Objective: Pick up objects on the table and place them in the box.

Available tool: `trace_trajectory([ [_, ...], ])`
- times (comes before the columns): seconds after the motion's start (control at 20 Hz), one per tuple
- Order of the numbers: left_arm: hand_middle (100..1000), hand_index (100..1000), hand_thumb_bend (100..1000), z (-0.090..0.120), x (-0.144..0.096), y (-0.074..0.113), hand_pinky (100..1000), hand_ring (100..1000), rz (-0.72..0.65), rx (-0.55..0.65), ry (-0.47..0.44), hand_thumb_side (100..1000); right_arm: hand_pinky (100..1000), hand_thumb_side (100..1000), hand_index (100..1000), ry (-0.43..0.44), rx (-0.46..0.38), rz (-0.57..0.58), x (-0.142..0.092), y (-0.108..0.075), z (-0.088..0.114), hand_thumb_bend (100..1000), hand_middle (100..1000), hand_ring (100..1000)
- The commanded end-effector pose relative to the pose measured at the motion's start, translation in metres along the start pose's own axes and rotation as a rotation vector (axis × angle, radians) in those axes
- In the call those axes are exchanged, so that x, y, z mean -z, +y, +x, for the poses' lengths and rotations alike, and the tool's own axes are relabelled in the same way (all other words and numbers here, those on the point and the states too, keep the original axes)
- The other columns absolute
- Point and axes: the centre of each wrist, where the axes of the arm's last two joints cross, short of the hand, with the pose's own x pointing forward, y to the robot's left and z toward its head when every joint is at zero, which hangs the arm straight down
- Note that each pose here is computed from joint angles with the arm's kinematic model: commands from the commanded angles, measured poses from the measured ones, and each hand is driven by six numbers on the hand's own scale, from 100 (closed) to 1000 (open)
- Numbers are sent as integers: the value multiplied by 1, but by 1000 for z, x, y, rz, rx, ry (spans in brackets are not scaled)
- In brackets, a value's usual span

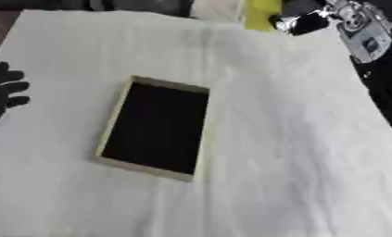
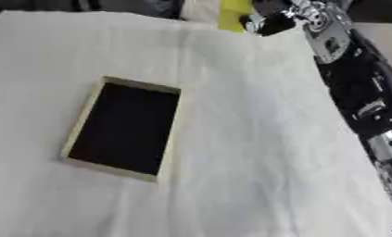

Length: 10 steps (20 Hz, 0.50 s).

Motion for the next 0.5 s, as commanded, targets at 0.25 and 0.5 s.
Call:
trace_trajectory([
  [0.25, 782, 906, 364, 5, 2, 3, 814, 829, -4, 7, -22, 669, 791, 219, 729, -285, -99, 117, 21, -14, 67, 279, 641, 726],
  [0.5, 782, 906, 365, 5, 2, 1, 813, 828, -7, 1, -24, 667, 790, 228, 731, -368, -112, 200, 32, 2, 92, 272, 643, 727],
])
